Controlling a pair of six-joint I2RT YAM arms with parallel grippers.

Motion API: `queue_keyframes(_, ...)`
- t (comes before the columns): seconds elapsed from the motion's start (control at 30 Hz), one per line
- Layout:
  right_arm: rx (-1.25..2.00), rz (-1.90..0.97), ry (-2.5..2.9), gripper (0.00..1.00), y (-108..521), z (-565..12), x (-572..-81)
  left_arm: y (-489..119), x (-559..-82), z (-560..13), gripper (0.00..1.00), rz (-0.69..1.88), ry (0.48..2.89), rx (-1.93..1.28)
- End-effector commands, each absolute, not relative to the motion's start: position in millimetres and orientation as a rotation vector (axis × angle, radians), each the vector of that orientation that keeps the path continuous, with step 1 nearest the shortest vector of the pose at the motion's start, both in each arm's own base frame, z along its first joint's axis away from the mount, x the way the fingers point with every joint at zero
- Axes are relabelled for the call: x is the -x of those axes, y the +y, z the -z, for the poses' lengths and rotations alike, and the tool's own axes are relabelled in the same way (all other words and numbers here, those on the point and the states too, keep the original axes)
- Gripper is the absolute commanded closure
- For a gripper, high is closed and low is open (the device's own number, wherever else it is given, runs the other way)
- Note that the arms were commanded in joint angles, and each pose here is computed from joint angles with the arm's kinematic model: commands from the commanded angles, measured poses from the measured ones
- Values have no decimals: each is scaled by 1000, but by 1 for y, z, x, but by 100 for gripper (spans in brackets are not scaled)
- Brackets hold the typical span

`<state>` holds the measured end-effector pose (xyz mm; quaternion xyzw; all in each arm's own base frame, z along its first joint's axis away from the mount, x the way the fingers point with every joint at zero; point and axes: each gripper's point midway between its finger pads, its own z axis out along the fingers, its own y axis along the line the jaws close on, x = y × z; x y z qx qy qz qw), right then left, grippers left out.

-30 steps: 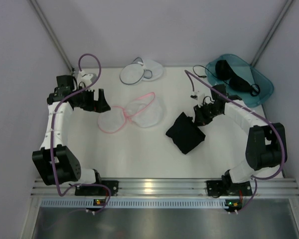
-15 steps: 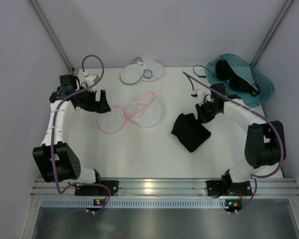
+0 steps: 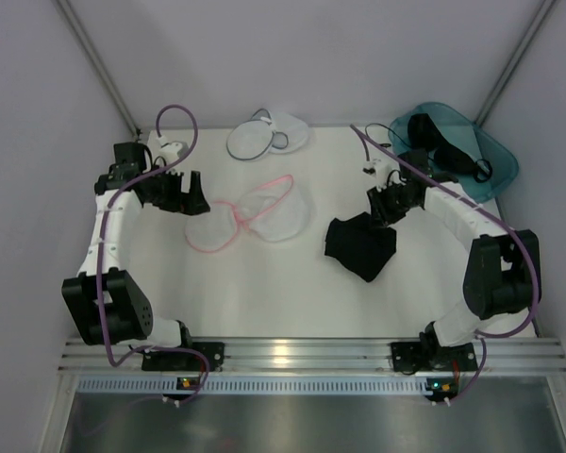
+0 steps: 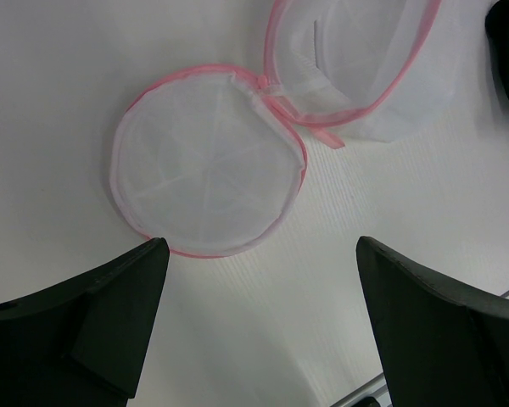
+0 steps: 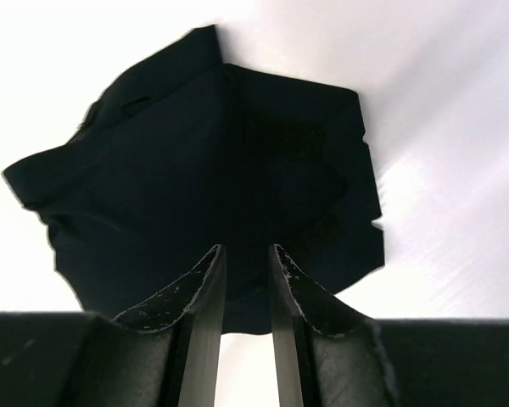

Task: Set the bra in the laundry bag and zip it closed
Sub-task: Adjust the bra at the center of the board.

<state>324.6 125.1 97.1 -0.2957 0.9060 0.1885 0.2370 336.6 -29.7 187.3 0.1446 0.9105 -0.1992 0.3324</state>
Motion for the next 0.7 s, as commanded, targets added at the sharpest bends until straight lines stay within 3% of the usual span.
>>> queue_keyframes(0.0,719,-372,2433,73,113,-113,-352,-31,-335,-185,2,514,2372,-400)
queue_keyframes(0.17,784,-388,2430,78,111,-111,-338,-31,-333,-183,2,509,2375,-407)
queue_keyframes(0.33,791,-334,2508,69,100,-77,-327,-32,-334,-182,2,528,2379,-390)
queue_keyframes(0.67,705,-275,2577,68,95,-38,-342,-31,-337,-181,2,524,2384,-379)
